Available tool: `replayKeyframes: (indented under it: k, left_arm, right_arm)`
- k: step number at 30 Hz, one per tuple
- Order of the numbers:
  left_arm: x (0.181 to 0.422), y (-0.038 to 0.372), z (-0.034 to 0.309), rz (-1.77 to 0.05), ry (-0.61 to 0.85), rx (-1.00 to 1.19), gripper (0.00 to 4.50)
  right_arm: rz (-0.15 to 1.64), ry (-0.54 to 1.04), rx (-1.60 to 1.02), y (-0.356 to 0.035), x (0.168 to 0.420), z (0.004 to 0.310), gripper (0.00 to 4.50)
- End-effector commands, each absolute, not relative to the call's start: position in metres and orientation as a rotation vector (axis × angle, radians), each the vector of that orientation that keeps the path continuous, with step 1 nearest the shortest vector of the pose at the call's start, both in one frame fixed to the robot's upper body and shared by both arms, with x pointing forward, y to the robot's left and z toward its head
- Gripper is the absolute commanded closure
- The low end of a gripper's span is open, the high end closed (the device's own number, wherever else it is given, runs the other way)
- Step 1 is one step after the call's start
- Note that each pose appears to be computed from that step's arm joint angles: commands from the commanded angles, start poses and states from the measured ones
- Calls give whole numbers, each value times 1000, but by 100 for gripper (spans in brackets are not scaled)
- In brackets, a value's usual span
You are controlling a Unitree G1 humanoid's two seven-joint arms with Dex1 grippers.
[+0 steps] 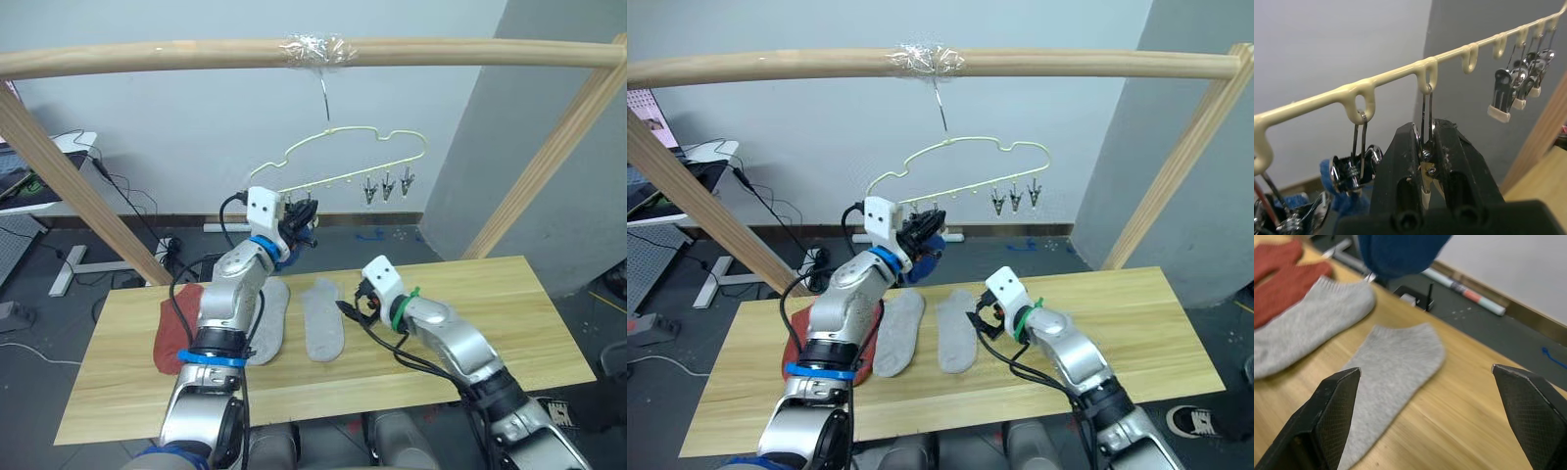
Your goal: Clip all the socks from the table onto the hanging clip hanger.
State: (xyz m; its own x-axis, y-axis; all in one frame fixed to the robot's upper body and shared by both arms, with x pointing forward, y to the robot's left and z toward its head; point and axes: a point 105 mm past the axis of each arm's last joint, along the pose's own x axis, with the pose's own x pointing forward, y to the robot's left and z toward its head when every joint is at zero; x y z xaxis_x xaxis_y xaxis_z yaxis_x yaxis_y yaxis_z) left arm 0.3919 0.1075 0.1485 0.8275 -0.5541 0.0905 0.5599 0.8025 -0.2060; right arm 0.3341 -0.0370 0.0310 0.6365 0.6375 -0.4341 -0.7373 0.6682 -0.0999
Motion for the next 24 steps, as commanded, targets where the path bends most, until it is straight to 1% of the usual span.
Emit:
replayKeyframes:
  k: [1,4,7,12,15,18,21,24]
  left_arm:
    - [383,113,156,-635,-7,-255,434]
    - [379,115,156,-633,8,-255,434]
    - [375,115,156,-628,12,-258,434]
    - [369,113,155,-628,21,-270,434]
    - [366,115,154,-623,27,-270,434]
    - [366,116,155,-617,29,-271,434]
    - [367,116,155,-614,30,-274,434]
    - [367,114,154,-617,32,-283,434]
  right_arm:
    - [827,356,-315,-20,350,29,0]
    - [854,384,-323,-5,355,17,0]
    - [876,437,-369,2,352,-2,0]
    - [880,586,-461,-4,337,-47,0]
    - [893,629,-458,-8,330,-58,0]
    - [896,627,-451,-11,330,-60,54]
    - [899,627,-448,-19,328,-62,151]
    - [888,613,-435,-31,327,-61,258]
